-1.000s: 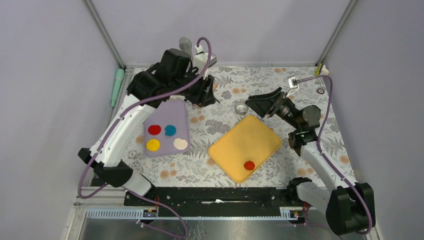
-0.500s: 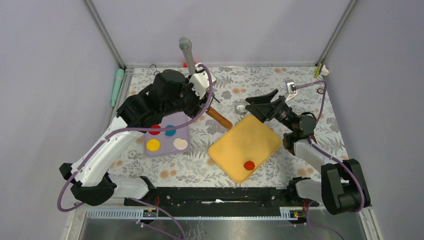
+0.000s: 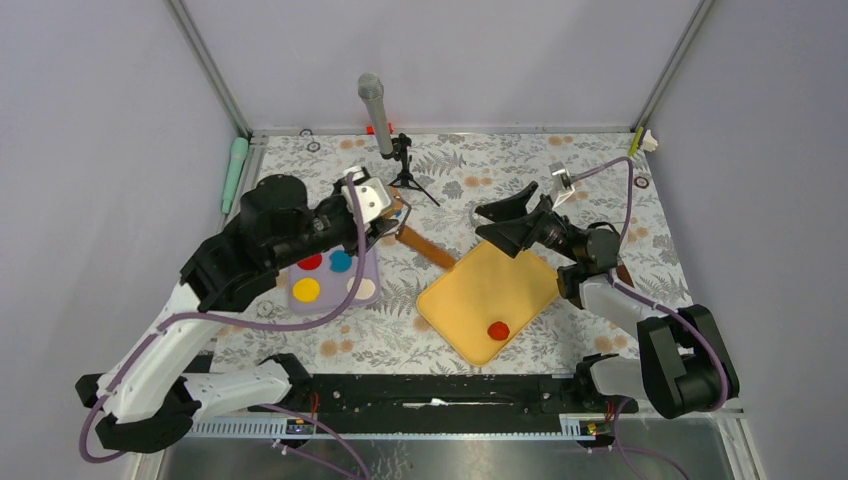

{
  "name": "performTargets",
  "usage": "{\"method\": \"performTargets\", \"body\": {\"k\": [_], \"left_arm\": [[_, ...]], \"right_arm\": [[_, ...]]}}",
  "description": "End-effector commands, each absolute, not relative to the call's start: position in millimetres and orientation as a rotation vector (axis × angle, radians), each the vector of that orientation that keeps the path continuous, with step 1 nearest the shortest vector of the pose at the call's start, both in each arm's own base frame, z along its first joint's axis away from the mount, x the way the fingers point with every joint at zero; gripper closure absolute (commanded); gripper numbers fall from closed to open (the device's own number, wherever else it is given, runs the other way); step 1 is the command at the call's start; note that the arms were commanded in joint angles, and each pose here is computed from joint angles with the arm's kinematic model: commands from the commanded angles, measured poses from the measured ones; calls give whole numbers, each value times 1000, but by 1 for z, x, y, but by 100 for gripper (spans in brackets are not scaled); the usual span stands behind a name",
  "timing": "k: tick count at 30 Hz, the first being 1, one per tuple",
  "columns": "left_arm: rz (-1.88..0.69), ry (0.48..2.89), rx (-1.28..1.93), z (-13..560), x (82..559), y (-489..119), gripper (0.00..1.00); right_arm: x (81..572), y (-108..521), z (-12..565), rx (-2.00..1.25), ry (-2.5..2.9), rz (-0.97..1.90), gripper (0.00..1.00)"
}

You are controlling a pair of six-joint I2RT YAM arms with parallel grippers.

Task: Roll out the dumpling wrappers from the dough
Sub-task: Pick up the rolling pin from the center of the board.

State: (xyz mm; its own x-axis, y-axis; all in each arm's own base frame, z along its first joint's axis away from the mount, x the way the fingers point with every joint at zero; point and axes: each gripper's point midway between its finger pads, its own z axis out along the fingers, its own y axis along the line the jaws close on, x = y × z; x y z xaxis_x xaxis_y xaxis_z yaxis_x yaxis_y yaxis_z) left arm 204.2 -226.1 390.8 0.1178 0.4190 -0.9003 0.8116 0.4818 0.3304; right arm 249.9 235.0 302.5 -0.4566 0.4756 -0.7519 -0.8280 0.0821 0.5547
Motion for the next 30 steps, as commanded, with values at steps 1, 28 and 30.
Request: {"method": "performTargets", "body": {"k": [1, 28, 30], "left_arm": [[-440, 1288, 1105, 440, 192, -230, 100], [-615, 1217, 1061, 470, 156, -225, 100], [-633, 1228, 1062, 469, 156, -227, 100]], "right_arm": [[223, 237, 346, -667, 1025, 1483, 0], [181, 280, 392, -795, 830, 1602, 0], [178, 283, 393, -802, 829, 1621, 0]]}}
